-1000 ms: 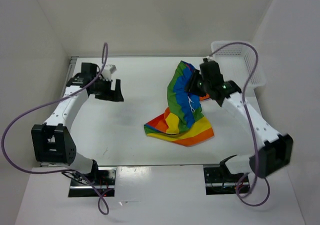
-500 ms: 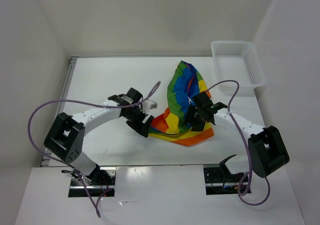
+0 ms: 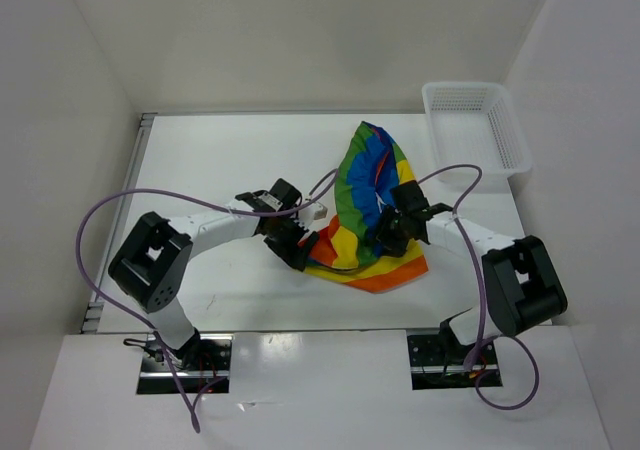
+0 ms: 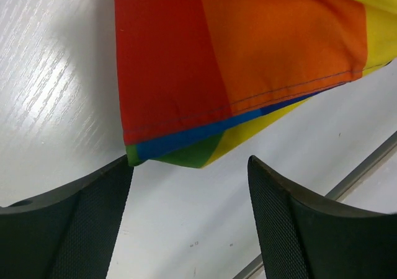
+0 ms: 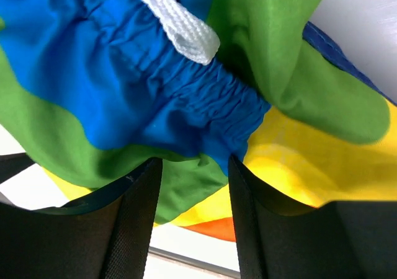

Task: Fold and stack the shorts
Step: Move the shorts to the center of the board, then flatten the shorts out

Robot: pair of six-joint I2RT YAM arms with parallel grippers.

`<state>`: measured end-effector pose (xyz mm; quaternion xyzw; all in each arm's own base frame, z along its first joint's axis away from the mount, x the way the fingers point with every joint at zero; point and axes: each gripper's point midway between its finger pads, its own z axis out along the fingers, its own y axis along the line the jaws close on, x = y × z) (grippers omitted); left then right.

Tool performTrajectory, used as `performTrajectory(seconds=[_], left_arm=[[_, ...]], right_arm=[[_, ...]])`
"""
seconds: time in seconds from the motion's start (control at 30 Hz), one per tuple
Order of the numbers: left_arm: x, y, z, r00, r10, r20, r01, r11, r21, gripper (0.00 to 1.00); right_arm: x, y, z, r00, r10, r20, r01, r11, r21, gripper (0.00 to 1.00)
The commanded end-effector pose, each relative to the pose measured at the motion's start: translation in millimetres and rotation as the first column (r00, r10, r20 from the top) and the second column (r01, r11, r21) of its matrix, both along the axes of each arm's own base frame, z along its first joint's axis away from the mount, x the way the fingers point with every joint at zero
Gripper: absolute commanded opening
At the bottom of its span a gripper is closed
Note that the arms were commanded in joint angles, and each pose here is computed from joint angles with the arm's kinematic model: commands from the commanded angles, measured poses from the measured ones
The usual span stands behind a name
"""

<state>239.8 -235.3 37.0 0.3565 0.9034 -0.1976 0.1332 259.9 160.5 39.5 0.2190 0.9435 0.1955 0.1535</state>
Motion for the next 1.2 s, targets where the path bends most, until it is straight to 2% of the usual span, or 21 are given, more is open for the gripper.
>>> performTrajectory(seconds=[0.0, 0.13, 0.23, 0.33, 0.37, 0.43, 0.47, 0.57, 0.6, 0.63, 0.73, 0.9, 0.93, 1.1, 1.17], left_arm=[[10.1, -4.9, 0.7, 1.000, 0.003, 0.026, -0.002, 0.999, -0.032, 0.80], [11.6, 1.7, -1.8, 1.000, 0.022, 0.011, -0.022, 0.999, -0.035, 0.81], [12.6, 3.2, -12.0, 1.000, 0.026, -0.001, -0.026, 1.000, -0.014, 0.85], [10.9, 4.4, -19.3, 0.999, 0.027, -0.020, -0.027, 1.000, -0.001, 0.86], [10.0, 4.9, -22.7, 0.999, 0.027, -0.028, -0.027, 1.000, 0.005, 0.86], [11.1, 4.2, -25.2, 0.999, 0.027, -0.028, -0.027, 1.000, 0.005, 0.85], [12.3, 0.6, -24.0, 0.999, 0.022, -0.025, -0.022, 1.000, -0.013, 0.81], [18.3, -5.5, -18.9, 1.000, 0.017, -0.006, -0.017, 0.999, -0.038, 0.49], [18.3, -5.5, -18.9, 1.000, 0.017, -0.006, -0.017, 0.999, -0.038, 0.40], [27.2, -9.0, -12.3, 1.000, 0.022, 0.021, -0.021, 0.999, -0.044, 0.20], [35.2, -8.4, -4.8, 0.999, 0.035, 0.034, -0.033, 0.999, -0.042, 0.00], [70.1, 6.7, 40.6, 0.985, 0.120, 0.122, -0.110, 0.991, -0.081, 0.00], [77.1, 12.4, 48.4, 0.981, 0.142, 0.135, -0.131, 0.987, -0.090, 0.00], [127.1, 62.4, 108.0, 0.924, 0.309, 0.225, -0.280, 0.948, -0.154, 0.00], [155.2, 74.8, 145.7, 0.885, 0.360, 0.296, -0.305, 0.928, -0.215, 0.00]], right_arm=[[14.7, 0.8, 2.6, 0.999, -0.014, 0.037, 0.013, 1.000, 0.018, 0.53], [8.7, -7.8, -8.0, 0.999, -0.034, 0.014, 0.033, 0.999, 0.010, 0.54], [11.7, -6.8, -11.0, 0.999, -0.034, 0.026, 0.033, 0.999, 0.014, 0.62], [17.7, -5.0, -10.1, 0.999, -0.026, 0.030, 0.025, 1.000, 0.011, 0.64], [15.2, -5.9, -11.2, 0.999, -0.026, 0.019, 0.025, 1.000, 0.007, 0.62], [17.3, -5.4, -10.4, 0.999, -0.018, 0.031, 0.017, 1.000, 0.007, 0.50], [17.3, -5.4, -10.4, 0.999, -0.018, 0.032, 0.017, 1.000, 0.007, 0.35], [23.8, -6.3, -8.7, 0.999, -0.027, 0.043, 0.026, 1.000, 0.011, 0.14], [22.4, -5.2, -10.9, 0.999, -0.023, 0.032, 0.022, 1.000, 0.015, 0.03], [26.7, -4.0, -6.8, 0.999, -0.015, 0.047, 0.014, 1.000, 0.016, 0.00], [35.6, -2.7, 9.9, 0.996, -0.020, 0.086, 0.018, 1.000, 0.021, 0.00], [58.5, -2.0, 55.8, 0.984, -0.023, 0.179, 0.022, 1.000, 0.013, 0.00], [69.1, -0.4, 73.0, 0.973, -0.021, 0.229, 0.018, 1.000, 0.016, 0.00], [96.4, 10.0, 118.4, 0.947, -0.018, 0.320, 0.002, 0.999, 0.049, 0.00], [125.9, 13.1, 156.2, 0.920, -0.029, 0.391, -0.008, 0.996, 0.091, 0.00]])
